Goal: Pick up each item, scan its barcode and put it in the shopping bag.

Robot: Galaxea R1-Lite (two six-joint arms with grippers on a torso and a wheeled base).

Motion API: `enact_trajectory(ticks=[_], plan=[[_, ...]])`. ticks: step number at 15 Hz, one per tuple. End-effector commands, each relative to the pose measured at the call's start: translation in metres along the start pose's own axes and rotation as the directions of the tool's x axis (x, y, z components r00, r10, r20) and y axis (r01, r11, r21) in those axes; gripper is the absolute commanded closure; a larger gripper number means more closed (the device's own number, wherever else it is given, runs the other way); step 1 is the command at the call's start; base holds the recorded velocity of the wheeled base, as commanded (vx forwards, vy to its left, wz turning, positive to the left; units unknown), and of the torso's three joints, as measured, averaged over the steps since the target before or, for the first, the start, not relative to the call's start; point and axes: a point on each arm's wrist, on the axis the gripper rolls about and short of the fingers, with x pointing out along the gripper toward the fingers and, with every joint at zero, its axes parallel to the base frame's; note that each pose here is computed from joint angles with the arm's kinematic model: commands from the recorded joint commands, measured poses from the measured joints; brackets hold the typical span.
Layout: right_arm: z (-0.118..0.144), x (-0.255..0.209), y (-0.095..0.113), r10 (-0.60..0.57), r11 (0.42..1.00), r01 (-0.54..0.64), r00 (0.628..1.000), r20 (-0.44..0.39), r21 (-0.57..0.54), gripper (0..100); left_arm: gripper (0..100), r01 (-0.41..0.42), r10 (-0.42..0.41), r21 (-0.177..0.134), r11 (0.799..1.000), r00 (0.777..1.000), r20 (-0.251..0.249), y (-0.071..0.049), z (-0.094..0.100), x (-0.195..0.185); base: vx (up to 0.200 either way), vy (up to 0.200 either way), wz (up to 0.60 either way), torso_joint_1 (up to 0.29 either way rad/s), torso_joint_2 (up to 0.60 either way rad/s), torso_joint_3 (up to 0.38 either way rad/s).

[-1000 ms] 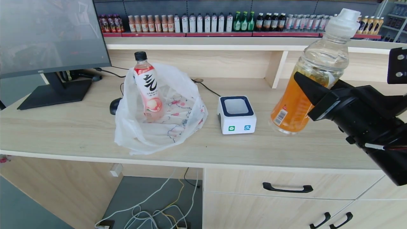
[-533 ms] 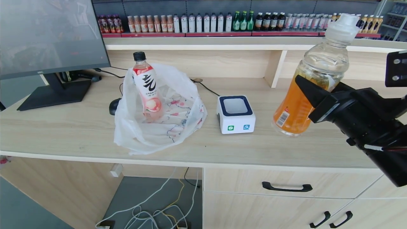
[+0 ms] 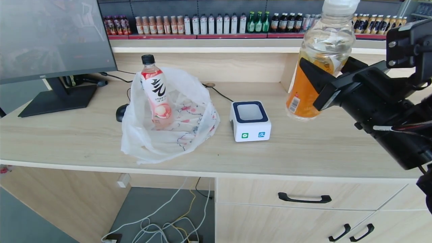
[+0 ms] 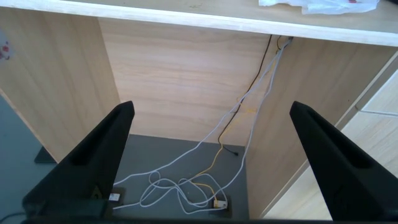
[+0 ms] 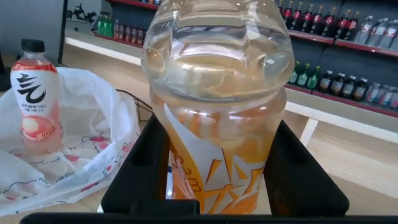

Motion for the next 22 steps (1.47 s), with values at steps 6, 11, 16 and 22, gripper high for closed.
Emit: enact_trajectory(ticks=[6,11,16,22], plan=[[-0.005,0.05,0.032,0.212,0.915,-0.077,0.927,0.309,-0.395,100,0,-0.001,0.001,0.0,1.0,1.0,0.001,0.0,0.0,0.0,0.0,0.0,0.0,0.0,0.0,0.0],[-0.039,0.057,0.042,0.488,0.765,-0.195,0.798,0.354,-0.614,100,0,0.001,-0.001,0.0,1.0,1.0,0.001,0.0,0.0,0.0,0.0,0.0,0.0,0.0,0.0,0.0],[-0.064,0.062,0.051,0.555,0.693,-0.209,0.766,0.325,-0.69,100,0,-0.001,0.001,0.0,1.0,1.0,0.001,0.0,0.0,0.0,0.0,0.0,0.0,0.0,0.0,0.0],[-0.079,0.069,0.052,0.601,0.657,-0.223,0.732,0.321,-0.72,100,0,-0.001,0.001,0.0,1.0,1.0,0.001,0.0,0.0,0.0,0.0,0.0,0.0,0.0,0.0,0.0]])
